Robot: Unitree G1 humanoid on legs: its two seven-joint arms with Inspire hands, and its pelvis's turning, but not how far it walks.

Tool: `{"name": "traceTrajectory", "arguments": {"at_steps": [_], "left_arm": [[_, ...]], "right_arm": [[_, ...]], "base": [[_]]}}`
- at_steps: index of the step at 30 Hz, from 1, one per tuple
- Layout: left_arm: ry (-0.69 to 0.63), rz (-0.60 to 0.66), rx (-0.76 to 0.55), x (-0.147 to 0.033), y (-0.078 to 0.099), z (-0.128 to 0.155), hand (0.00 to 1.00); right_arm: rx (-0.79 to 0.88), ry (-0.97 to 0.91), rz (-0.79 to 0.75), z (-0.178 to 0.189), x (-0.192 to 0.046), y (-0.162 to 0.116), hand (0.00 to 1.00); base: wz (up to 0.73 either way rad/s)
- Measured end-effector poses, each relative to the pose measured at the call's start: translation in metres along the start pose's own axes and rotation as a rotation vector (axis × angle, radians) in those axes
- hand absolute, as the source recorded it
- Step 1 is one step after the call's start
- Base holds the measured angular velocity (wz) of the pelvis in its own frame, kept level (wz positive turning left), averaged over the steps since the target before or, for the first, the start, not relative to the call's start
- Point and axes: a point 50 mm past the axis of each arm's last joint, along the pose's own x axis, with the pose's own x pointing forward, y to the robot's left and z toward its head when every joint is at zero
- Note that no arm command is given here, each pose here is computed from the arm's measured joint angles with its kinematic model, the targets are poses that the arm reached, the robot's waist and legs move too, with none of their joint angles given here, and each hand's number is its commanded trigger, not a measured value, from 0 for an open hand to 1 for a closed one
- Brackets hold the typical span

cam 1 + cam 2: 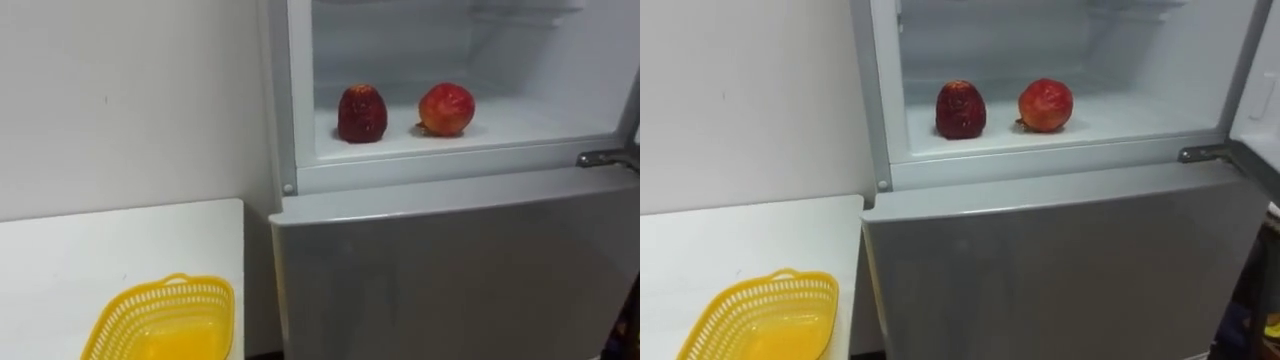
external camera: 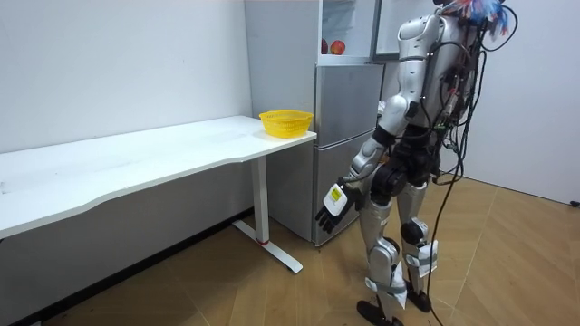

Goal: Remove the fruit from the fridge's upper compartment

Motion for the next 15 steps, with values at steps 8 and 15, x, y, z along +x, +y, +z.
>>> {"name": "traceTrajectory", "arguments": {"at_steps": [8,15], "left_arm": [[-0.04,0.006,0.013,-0.002,0.001,-0.001,0.0],[-0.076,0.021,0.084,-0.005,0.006,-0.006,0.0]], "right_arm": [[0.071,-0.571,-0.198,0.09,-0.051,-0.032,0.0],[0.099,-0.944,-0.341,0.133,-0.118,-0.06,0.0]], "base": [[-0.05],[-0.05]]}}
